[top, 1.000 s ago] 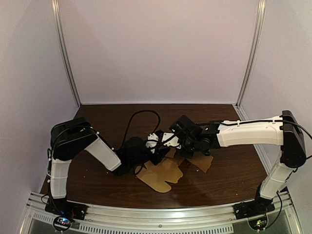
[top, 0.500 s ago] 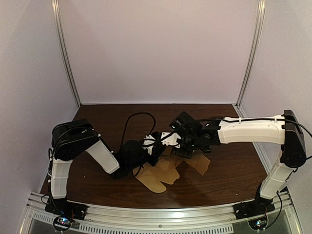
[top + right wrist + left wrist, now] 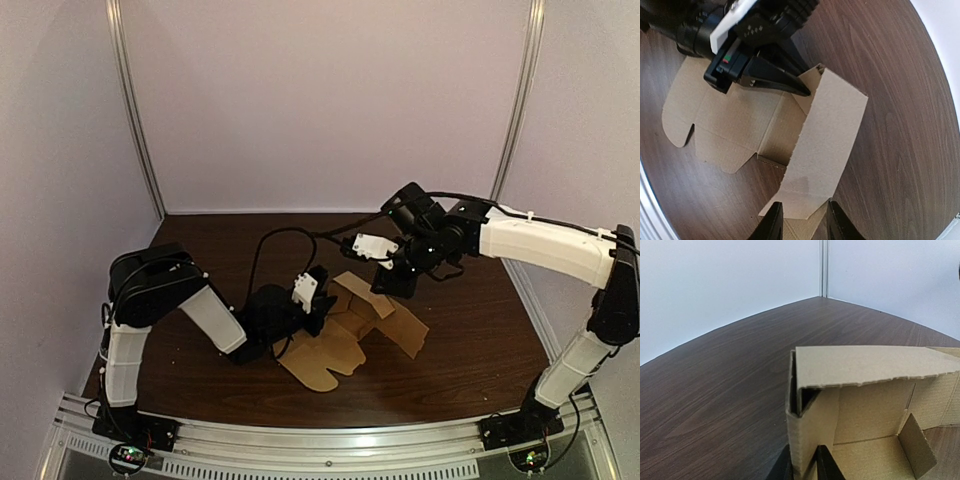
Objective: Fold the paper box
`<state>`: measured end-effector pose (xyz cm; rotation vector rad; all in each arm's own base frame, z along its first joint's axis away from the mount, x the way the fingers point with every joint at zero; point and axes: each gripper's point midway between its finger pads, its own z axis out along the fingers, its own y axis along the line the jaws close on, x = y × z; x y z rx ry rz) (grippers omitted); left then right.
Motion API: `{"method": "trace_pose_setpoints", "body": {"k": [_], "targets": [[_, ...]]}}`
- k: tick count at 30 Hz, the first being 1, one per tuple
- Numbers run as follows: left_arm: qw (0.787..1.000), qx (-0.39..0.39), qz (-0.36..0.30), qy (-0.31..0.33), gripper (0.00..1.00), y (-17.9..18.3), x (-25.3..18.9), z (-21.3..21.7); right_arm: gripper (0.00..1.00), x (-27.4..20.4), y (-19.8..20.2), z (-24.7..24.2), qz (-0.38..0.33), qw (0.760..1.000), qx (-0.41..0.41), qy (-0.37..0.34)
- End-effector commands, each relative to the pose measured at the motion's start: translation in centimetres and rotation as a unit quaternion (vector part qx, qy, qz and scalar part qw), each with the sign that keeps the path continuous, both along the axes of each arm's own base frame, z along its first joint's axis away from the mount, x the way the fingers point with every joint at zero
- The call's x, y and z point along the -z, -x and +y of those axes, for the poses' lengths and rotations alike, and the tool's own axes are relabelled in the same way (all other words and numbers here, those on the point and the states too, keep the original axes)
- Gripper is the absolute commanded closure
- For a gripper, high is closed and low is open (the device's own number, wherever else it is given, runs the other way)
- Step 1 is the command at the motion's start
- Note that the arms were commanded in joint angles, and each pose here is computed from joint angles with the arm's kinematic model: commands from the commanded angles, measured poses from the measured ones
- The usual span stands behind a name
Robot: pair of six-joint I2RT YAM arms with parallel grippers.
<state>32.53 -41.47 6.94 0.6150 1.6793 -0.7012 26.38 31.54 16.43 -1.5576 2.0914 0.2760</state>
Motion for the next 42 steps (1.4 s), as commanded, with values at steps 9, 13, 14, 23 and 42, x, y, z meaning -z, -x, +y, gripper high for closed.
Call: {"method": "trace_pose_setpoints", "body": {"k": [9, 13, 14, 23, 42], "targets": [[1.000, 0.013, 0.003, 0.016, 0.81, -0.2, 0.2, -0.2, 0.50, -0.6, -6.1, -0.9, 0.225, 0.964, 0.099, -0.102], [1.000, 0.015, 0.002, 0.019, 0.80, -0.2, 0.1, -0.3, 0.47, 0.7, -6.6, 0.3, 0.300, 0.939, 0.107, -0.130], [1.000, 0.017, 0.003, 0.019, 0.80, -0.1, 0.1, -0.3, 0.46, 0.9, -6.8, 0.6, 0.311, 0.935, 0.108, -0.134], [1.000, 0.021, 0.008, 0.004, 0.79, -0.7, 0.7, -0.6, 0.49, 3.1, -7.0, 2.7, 0.408, 0.893, 0.110, -0.157], [1.000, 0.029, -0.001, 0.000, 0.78, -2.6, 0.5, -2.1, 0.60, 4.6, -6.7, 2.5, 0.468, 0.860, 0.114, -0.168]]}}
